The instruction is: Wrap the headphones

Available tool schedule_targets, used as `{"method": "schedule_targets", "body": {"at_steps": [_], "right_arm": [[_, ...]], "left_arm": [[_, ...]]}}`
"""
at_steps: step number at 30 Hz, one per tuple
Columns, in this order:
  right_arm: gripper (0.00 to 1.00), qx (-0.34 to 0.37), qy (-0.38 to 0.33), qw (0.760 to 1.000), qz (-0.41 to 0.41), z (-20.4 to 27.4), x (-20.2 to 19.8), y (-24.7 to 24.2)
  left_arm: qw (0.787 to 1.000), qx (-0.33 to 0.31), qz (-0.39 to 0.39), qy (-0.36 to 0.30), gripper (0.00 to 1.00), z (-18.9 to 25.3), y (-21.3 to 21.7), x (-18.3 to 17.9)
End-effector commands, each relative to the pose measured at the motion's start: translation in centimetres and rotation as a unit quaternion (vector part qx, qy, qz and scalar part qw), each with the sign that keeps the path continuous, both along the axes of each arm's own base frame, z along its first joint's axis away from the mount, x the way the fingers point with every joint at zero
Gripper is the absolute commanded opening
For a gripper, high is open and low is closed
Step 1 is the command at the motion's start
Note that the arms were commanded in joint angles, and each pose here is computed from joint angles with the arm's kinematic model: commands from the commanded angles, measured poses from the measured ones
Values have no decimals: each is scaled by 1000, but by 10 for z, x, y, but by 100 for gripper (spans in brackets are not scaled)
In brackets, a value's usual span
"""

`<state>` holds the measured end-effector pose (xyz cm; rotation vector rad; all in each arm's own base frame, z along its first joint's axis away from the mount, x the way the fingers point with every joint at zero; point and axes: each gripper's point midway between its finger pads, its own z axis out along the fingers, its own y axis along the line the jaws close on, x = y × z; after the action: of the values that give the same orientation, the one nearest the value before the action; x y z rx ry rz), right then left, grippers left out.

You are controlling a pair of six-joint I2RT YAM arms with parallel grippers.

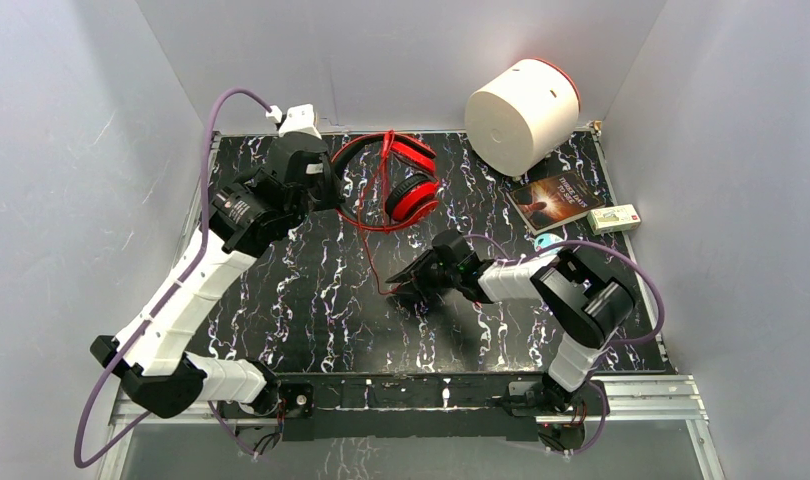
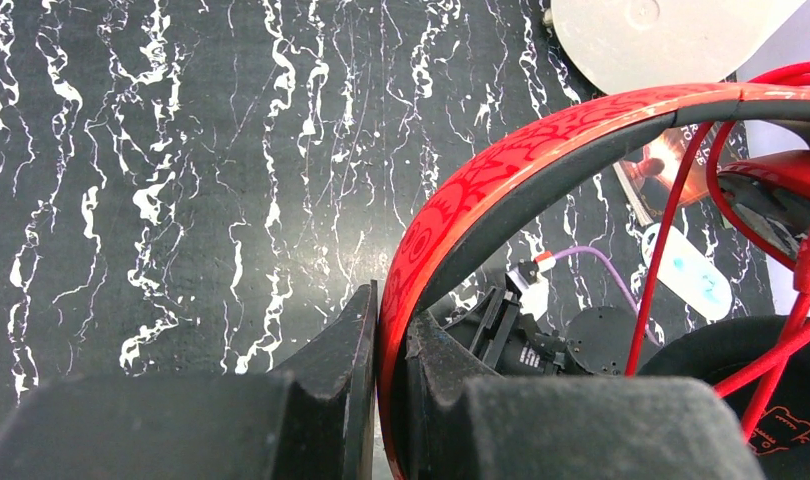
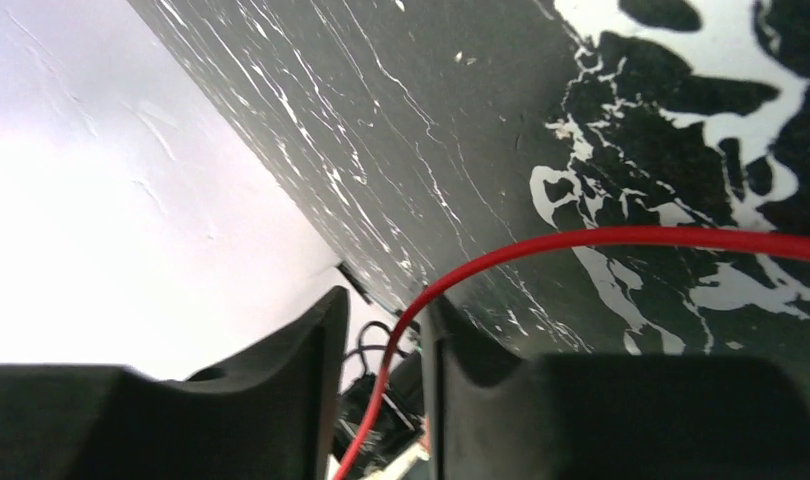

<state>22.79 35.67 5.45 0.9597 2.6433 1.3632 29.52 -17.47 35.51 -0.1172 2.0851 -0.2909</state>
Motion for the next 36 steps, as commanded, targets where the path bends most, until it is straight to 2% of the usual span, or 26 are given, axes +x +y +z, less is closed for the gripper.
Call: {"method": "schedule_targets", "body": {"at_steps": [1, 4, 6, 13, 17, 22, 27, 30, 33, 36], "right_arm": [[31, 26, -9, 999, -30, 6, 7, 3], [8, 25, -27, 999, -28, 5, 3, -5], [1, 14, -52, 999, -10, 7, -1, -13], [0, -101, -115, 988, 16, -8, -32, -78], [0, -144, -189, 970, 45, 1, -37, -106], [0, -129, -258, 951, 109, 21, -49, -108], [0, -131, -268, 945, 133, 18, -64, -118], [0, -135, -298, 936, 127, 24, -53, -118], [0, -150, -327, 925, 124, 37, -25, -121], [0, -142, -326, 927, 117, 47, 9, -137]], "left_arm": [[998, -51, -9, -40, 0, 31, 0, -8], [998, -48, -13, -46, 0, 30, 4, -11], [998, -41, -6, -51, 0, 28, 9, -12], [997, -28, 19, -63, 0, 29, 24, -13], [997, -36, 20, -71, 0, 34, 24, -14], [996, -43, 27, -69, 0, 33, 24, -13], [995, -65, 19, -71, 0, 36, 18, -15], [994, -84, -19, -64, 0, 38, 3, -19], [991, -97, -82, -41, 0, 34, -17, -30], [981, -111, -155, -35, 0, 33, -33, -49]]}}
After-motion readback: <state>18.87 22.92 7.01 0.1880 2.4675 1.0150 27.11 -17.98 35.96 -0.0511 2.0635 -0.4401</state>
